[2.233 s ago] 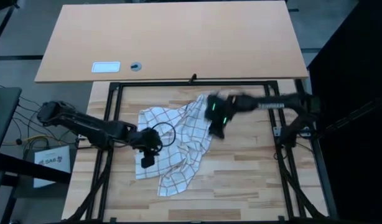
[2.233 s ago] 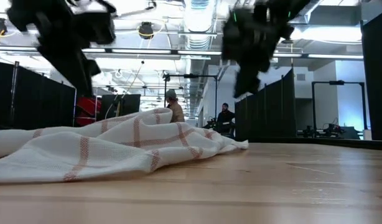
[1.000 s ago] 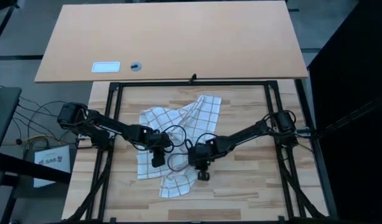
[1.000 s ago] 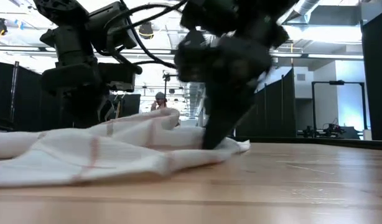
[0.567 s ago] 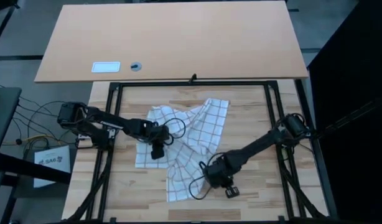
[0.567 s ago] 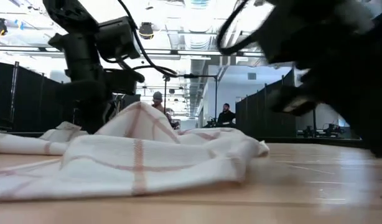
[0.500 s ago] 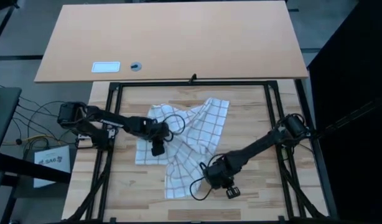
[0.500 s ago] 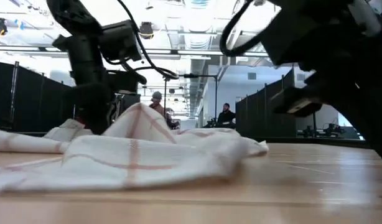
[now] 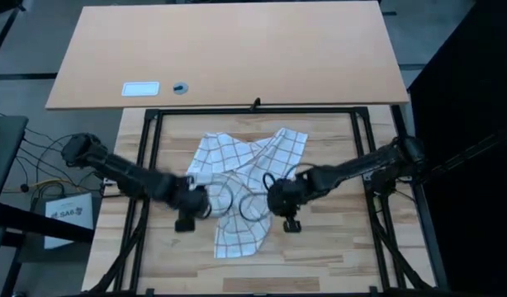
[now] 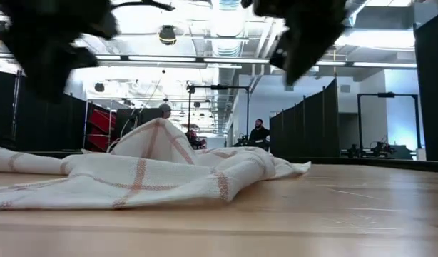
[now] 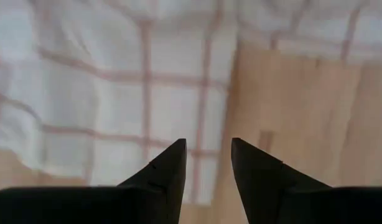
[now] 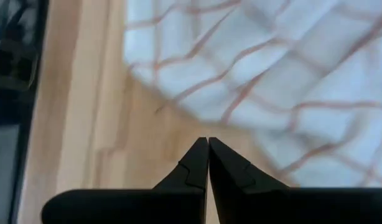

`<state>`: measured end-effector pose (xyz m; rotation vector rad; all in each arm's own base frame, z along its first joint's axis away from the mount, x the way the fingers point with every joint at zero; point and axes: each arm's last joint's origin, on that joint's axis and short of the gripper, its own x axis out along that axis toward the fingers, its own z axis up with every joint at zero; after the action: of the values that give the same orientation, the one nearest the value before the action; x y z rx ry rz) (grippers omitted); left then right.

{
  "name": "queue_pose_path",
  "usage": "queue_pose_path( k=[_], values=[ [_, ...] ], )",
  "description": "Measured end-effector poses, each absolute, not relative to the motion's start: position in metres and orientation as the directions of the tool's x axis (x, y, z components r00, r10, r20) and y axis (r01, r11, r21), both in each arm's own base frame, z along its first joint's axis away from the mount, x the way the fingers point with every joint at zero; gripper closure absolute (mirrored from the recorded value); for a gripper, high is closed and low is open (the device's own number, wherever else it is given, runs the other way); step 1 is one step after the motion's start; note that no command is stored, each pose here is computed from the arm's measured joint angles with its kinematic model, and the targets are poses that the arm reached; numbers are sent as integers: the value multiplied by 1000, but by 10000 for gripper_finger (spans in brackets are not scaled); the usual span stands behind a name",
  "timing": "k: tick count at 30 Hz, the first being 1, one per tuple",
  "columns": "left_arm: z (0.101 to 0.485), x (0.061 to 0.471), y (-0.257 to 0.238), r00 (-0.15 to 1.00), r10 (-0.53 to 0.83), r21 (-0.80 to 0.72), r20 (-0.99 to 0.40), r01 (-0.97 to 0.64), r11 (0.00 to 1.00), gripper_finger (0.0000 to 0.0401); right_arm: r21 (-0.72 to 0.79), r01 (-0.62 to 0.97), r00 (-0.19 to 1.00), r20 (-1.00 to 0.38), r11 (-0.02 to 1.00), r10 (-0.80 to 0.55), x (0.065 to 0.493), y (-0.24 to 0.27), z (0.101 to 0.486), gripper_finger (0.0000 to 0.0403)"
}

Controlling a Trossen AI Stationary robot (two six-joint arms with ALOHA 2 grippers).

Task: Roll towel
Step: Prepare the white patterned towel

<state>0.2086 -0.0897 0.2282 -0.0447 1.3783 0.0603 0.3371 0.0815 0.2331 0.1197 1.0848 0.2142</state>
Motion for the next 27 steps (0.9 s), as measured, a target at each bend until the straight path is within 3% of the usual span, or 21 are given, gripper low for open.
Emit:
queue_pose_path(
  k=[3,8,11,16,22,27],
  values=[
    [214,195,-117,206,21,10,-978,-54,998,288,201,-88,490,-844,976,218,345,70,232,403],
    [204,186,-123,247,174,155,-953,-93,983,283,201,-72,511,-834,977,209,350,59,230,403],
    [206,189,-119,266,172,135,-949,-152,979,270,204,-61,503,-839,977,207,349,55,230,403],
    [195,190,-120,267,166,142,-949,-106,984,237,218,-66,483,-847,974,222,348,54,229,403],
    [163,184,-117,141,217,213,-966,-42,976,217,218,-67,479,-849,974,223,347,55,228,403],
    [142,182,-111,79,290,285,-954,-64,956,232,218,-67,481,-848,974,223,348,55,228,403]
  ],
)
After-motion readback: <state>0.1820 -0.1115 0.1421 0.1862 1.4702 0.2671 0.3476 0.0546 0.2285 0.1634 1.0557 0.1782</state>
